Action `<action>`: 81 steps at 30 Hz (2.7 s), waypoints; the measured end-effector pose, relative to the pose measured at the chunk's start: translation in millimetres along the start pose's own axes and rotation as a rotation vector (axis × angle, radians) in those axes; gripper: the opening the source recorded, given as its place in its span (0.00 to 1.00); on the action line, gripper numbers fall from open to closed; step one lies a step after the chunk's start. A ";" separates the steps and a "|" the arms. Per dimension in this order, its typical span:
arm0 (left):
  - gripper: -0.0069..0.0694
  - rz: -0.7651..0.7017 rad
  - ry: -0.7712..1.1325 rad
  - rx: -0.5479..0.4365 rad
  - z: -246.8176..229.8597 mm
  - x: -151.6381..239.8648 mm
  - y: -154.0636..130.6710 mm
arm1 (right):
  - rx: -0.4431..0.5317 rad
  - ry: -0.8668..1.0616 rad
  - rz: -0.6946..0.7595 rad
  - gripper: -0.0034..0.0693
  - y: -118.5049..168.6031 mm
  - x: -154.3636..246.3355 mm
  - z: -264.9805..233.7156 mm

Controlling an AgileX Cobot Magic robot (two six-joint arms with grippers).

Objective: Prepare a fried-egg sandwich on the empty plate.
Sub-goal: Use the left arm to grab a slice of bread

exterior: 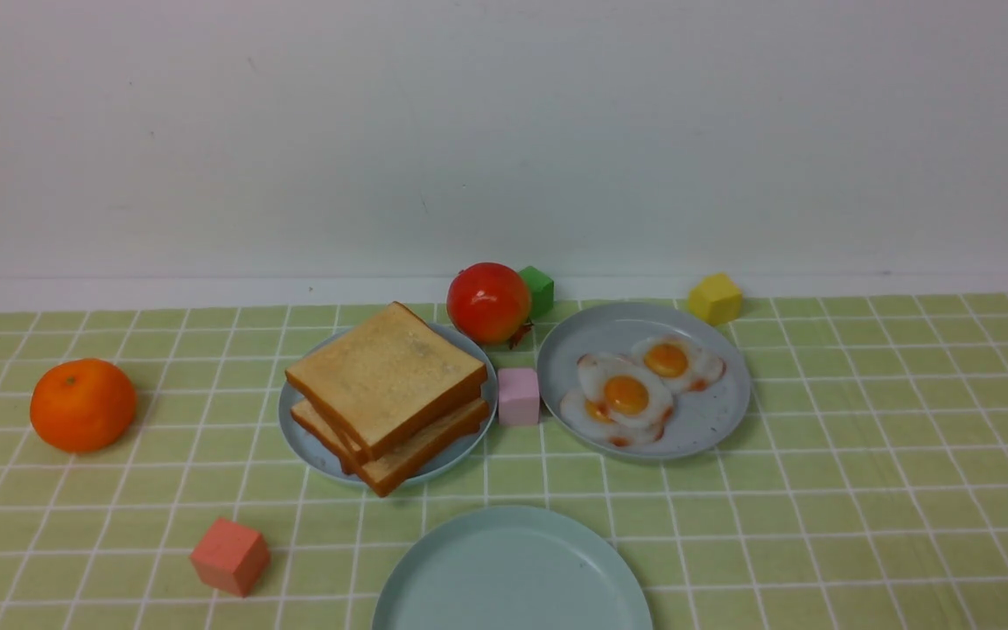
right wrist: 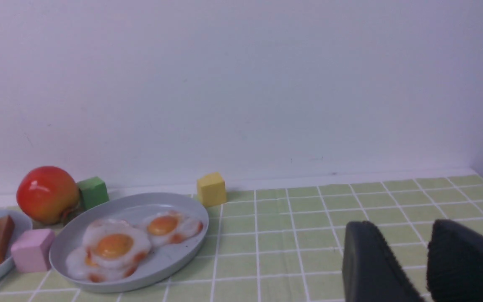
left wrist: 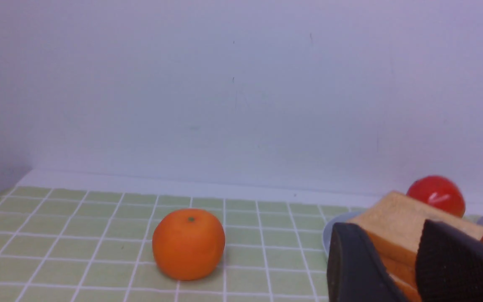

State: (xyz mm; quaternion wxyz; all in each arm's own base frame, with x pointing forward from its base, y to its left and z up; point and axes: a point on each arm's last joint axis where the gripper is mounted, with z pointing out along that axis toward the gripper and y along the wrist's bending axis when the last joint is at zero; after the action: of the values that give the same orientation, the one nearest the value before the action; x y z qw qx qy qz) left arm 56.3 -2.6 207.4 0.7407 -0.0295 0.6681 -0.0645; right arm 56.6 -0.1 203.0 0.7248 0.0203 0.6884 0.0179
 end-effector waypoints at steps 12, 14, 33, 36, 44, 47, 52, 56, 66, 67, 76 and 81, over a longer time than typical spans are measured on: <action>0.40 -0.326 -0.361 0.119 -6.6 -35.4 -5.4 | 0.049 -0.338 0.195 0.37 -7.1 -33.0 -5.6; 0.40 -0.358 -0.443 0.146 -11.2 -60.7 -8.3 | 0.042 -0.427 0.271 0.37 -7.8 -54.8 -10.6; 0.40 -0.375 0.384 -0.160 125.1 -226.0 -26.5 | -0.101 0.057 0.207 0.37 23.0 -249.1 94.0; 0.40 -0.337 0.581 -0.239 155.7 -194.9 -20.3 | -0.091 0.237 0.177 0.37 22.8 -224.1 124.7; 0.40 -0.396 0.989 -0.148 228.8 -107.4 -27.8 | -0.199 0.750 0.136 0.37 31.5 -154.0 172.0; 0.40 -0.382 1.069 -0.045 249.8 -84.4 -33.2 | -0.288 0.834 0.103 0.37 37.9 -141.9 176.5; 0.40 -0.318 1.167 0.188 302.9 -52.3 -43.4 | -0.518 0.839 0.007 0.39 66.7 -135.8 177.0; 0.43 -0.208 1.194 0.256 336.1 -36.1 -40.8 | -0.622 0.856 -0.050 0.43 84.6 -132.4 172.2; 0.69 0.010 1.277 0.346 374.1 7.3 -44.5 | -0.696 0.889 -0.082 0.61 96.6 -130.2 165.0; 0.71 0.001 1.289 0.379 377.9 18.9 -45.6 | -0.704 0.903 -0.083 0.62 96.8 -129.6 163.7; 0.72 0.011 1.307 0.394 387.5 45.2 -42.9 | -0.740 0.943 -0.067 0.62 98.9 -128.6 159.2; 0.70 0.007 1.329 0.397 388.5 55.3 -41.8 | -0.750 0.941 -0.054 0.62 100.0 -129.2 158.8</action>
State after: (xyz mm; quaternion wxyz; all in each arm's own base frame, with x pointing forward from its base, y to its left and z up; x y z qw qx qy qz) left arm 445.3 -68.0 199.3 0.1658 0.1546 0.9557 -0.1876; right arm 208.7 92.0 345.4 0.3003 -0.2644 0.8823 0.2480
